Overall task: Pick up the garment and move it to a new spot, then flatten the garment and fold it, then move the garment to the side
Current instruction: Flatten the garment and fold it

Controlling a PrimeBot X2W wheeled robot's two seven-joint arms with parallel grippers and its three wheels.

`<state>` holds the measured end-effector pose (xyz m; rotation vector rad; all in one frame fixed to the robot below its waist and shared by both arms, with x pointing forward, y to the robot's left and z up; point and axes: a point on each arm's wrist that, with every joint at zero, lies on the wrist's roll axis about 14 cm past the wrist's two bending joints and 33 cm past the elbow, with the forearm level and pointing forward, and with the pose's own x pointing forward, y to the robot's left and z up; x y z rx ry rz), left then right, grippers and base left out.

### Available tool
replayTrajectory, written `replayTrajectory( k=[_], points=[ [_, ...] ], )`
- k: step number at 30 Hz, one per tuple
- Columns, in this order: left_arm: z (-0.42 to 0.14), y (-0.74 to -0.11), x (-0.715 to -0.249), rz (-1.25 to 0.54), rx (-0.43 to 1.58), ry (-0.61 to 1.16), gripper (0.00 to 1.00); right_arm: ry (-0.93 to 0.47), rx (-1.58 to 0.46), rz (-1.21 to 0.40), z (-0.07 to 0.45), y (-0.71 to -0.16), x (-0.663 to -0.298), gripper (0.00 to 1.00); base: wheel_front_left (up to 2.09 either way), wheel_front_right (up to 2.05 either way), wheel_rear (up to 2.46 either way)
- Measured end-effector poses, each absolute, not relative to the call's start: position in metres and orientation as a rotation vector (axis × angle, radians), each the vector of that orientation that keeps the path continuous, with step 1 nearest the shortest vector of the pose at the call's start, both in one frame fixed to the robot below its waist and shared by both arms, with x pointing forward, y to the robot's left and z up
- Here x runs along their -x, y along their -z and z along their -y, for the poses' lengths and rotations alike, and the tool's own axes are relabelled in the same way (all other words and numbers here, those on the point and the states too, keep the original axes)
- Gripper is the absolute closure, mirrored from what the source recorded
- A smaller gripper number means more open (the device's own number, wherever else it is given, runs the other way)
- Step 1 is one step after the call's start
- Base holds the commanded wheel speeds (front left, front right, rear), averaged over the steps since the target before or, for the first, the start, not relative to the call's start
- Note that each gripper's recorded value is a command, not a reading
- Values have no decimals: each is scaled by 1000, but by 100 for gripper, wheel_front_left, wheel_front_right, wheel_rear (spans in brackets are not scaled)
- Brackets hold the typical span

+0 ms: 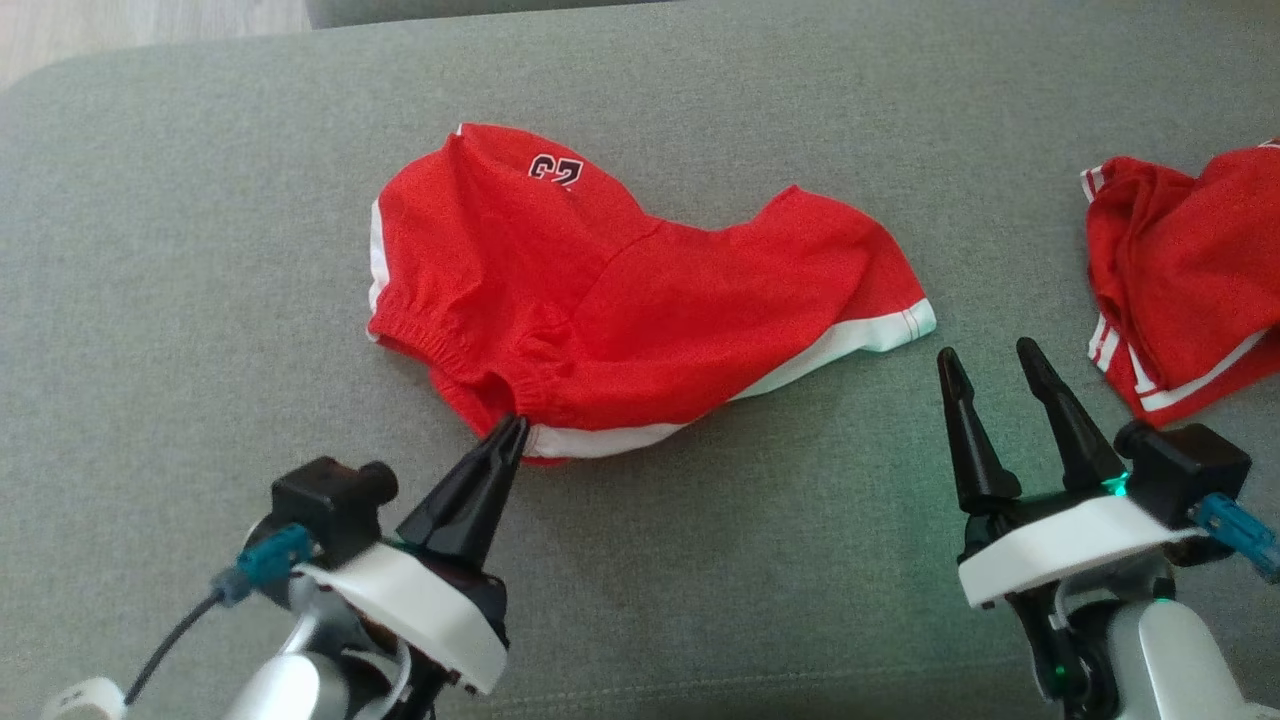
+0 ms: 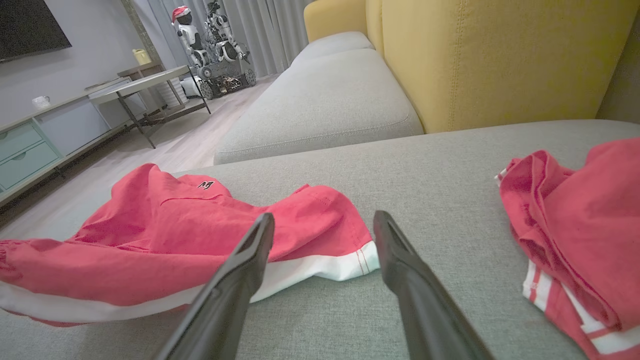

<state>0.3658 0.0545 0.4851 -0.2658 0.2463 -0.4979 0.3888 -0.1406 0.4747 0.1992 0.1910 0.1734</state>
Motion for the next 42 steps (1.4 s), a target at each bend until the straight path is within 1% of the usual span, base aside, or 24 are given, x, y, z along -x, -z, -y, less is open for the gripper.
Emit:
replayTrajectory(
  k=[4, 6, 14, 19, 20, 21, 22, 25, 31, 35, 37, 42],
  points=[
    [-64, -481, -374, -258, 296, 456, 100, -170, -208, -198, 141, -472, -389, 0, 0, 0, 0],
    [-69, -471, -380, -298, 312, 431, 100, -169, -208, -206, 142, -471, -390, 0, 0, 0, 0],
    [-93, -433, -428, -380, 329, 329, 100, -145, -204, -215, 150, -468, -393, 0, 0, 0, 0],
    [-94, -402, -431, -461, 331, 311, 100, -130, -211, -218, 155, -467, -393, 0, 0, 0, 0],
    [-94, -398, -430, -469, 331, 310, 95, -129, -211, -218, 155, -467, -393, 0, 0, 0, 0],
    [-95, -397, -429, -465, 335, 302, 53, -129, -212, -218, 155, -467, -393, 0, 0, 0, 0],
    [-96, -397, -429, -456, 337, 294, 0, -129, -214, -216, 155, -468, -393, 0, 0, 0, 0],
    [-101, -400, -429, -417, 336, 260, 0, -133, -216, -210, 154, -470, -394, 0, 0, 0, 0],
    [-113, -428, -422, -264, 313, 195, 0, -151, -206, -177, 149, -481, -395, 0, 0, 0, 0],
    [-126, -456, -414, -132, 248, 136, 0, -161, -180, -149, 147, -491, -395, 0, 0, 0, 0],
    [-134, -474, -414, -65, 247, 105, 0, -168, -177, -137, 145, -495, -396, 0, 0, 0, 0],
    [-147, -506, -408, 49, 178, 67, 0, -181, -166, -121, 141, -503, -395, 0, 0, 0, 0]
  ],
)
